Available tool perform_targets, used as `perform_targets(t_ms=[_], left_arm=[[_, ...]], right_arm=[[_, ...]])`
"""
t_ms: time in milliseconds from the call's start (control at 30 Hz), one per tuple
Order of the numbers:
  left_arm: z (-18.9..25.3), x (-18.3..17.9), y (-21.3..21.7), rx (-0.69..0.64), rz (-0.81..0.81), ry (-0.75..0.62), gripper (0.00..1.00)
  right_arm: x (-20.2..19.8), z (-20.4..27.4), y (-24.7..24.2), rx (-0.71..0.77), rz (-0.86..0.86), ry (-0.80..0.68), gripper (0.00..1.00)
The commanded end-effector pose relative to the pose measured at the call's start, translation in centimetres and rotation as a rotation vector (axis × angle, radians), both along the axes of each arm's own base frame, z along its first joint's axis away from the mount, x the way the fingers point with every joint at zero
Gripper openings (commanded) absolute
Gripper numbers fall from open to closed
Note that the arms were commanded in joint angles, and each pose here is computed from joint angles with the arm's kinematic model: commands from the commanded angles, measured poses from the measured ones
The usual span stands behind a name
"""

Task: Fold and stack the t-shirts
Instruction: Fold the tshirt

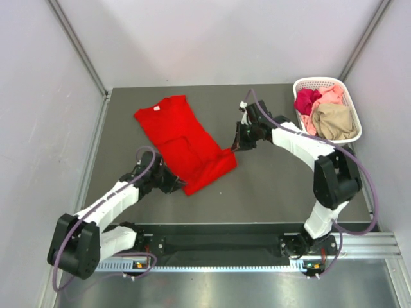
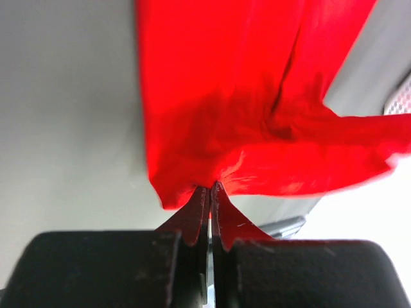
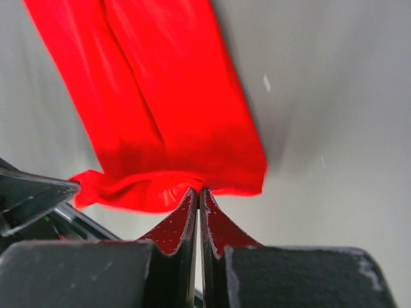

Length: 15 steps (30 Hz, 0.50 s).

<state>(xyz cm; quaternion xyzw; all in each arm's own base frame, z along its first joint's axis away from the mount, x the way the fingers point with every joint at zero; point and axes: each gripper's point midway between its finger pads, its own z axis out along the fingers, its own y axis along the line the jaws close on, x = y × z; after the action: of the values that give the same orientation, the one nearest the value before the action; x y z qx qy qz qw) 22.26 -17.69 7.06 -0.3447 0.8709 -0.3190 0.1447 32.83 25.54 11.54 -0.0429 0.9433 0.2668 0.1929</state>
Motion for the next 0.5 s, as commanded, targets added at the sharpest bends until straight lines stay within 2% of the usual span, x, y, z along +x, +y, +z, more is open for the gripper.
perform_targets(t_ms=[0, 167, 467], left_arm=[[1.4, 1.9, 0.9, 0.008, -0.018, -0.032, 0.0], [1.4, 4.8, 3.4, 0.035, 0.014, -0.027, 0.0], [1.3, 9.8, 6.6, 0.04, 0.02, 0.007, 0.0]], right_arm=[[2.1, 1.8, 1.9, 0.011, 0.05, -0.041, 0.0], [5.3, 2.2, 5.3, 0.074, 0.127, -0.052, 0.0], [11.1, 2.7, 8.8, 0.105, 0.15, -0.143, 0.0]])
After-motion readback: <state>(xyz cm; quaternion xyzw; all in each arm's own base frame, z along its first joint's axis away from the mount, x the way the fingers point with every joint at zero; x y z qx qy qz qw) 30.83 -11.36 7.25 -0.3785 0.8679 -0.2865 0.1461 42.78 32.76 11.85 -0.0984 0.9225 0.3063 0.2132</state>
